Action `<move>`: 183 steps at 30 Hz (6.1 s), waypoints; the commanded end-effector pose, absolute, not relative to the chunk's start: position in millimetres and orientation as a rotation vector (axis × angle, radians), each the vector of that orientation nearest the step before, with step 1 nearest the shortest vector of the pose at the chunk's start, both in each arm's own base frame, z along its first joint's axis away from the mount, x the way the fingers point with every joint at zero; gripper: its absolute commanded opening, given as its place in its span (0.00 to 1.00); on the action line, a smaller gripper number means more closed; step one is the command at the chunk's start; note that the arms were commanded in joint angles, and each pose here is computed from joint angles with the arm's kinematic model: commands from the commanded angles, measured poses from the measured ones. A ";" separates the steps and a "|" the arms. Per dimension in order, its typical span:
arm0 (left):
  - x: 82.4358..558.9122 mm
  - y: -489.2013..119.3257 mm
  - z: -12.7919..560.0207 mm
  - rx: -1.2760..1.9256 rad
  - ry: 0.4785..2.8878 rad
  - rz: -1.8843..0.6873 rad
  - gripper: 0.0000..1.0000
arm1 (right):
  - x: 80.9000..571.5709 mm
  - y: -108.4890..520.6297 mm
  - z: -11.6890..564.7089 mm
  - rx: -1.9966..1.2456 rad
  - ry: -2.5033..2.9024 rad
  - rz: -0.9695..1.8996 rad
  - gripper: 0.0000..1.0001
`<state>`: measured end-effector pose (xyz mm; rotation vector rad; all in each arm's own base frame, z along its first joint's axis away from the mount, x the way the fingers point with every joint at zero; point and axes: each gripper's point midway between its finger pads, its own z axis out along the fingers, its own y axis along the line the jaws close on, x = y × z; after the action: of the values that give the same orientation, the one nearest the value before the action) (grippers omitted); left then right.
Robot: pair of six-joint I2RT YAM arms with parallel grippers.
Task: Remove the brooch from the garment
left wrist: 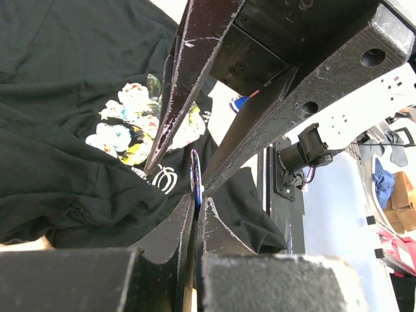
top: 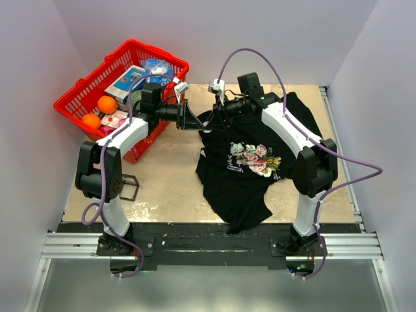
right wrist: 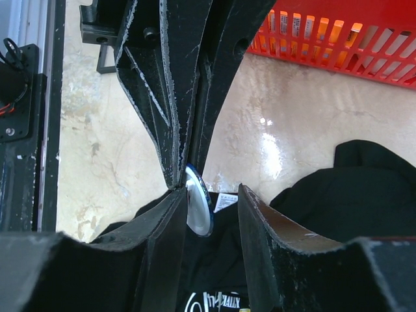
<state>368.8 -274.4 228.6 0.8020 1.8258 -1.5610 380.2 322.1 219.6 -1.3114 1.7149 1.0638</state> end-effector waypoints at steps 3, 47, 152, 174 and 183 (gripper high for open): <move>356.7 -292.4 291.8 1.011 1.553 -1.509 0.00 | 345.5 345.6 188.1 -1.411 1.745 1.199 0.43; 374.7 -281.1 255.3 1.097 1.644 -1.190 0.00 | 365.4 293.4 246.8 -1.407 1.684 1.176 0.39; 374.6 -286.2 246.2 1.069 1.680 -1.271 0.00 | 377.6 307.9 247.8 -1.376 1.675 1.197 0.14; 363.5 -296.2 272.1 0.992 1.630 -1.484 0.00 | 390.6 313.9 245.4 -1.284 1.748 1.141 0.00; 362.2 -297.7 280.0 0.989 1.609 -1.499 0.00 | 409.3 319.7 282.5 -1.098 1.665 0.987 0.00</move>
<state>383.2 -285.2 242.7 0.8835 1.7606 -1.4089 385.7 307.9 241.9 -1.2193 1.7993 1.1805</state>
